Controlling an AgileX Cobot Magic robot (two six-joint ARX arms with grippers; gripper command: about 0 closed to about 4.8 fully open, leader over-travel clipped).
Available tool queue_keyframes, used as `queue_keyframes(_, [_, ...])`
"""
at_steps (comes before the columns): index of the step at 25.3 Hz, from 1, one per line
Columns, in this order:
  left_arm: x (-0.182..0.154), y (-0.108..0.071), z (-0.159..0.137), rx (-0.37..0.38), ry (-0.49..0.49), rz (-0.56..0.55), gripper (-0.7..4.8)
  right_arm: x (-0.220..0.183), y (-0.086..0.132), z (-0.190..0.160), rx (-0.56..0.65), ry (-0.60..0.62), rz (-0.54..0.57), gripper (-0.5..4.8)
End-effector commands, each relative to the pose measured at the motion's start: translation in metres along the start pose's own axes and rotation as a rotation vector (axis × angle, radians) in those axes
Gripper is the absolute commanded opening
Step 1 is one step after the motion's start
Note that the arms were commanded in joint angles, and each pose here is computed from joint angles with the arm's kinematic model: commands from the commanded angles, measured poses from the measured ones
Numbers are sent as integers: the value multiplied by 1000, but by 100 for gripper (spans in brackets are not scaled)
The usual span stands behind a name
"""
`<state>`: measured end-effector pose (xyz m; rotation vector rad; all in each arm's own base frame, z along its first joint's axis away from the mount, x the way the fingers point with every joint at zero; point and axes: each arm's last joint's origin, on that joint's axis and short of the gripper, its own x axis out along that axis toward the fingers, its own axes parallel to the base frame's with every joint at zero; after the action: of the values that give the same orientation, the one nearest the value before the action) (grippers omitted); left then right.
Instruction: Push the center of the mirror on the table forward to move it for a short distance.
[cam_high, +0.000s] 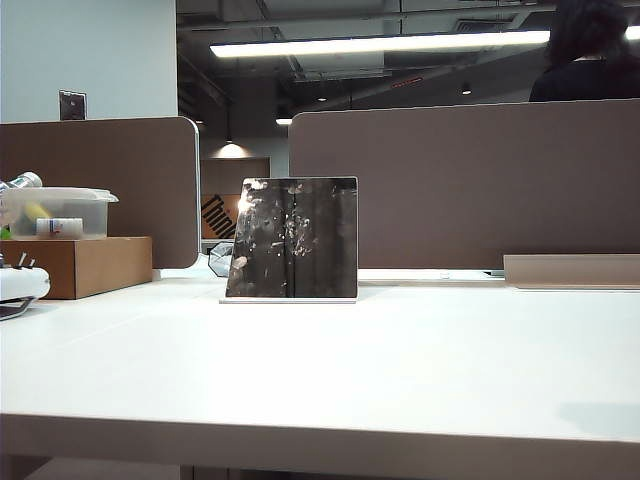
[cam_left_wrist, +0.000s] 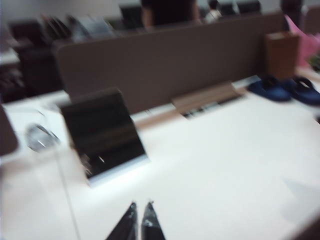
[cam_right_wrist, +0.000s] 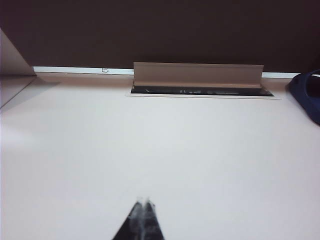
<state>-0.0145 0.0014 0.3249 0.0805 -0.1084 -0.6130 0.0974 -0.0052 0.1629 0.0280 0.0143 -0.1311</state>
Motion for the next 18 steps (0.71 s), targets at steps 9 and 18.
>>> queue_keyframes(9, [61,25,-80,-72,37,315,21,0,0,0,1,-9,-1,-5])
queue_keyframes(18, [77,43,-136,-39,-39,437,21,0,0,0,1,-8,-1,-5])
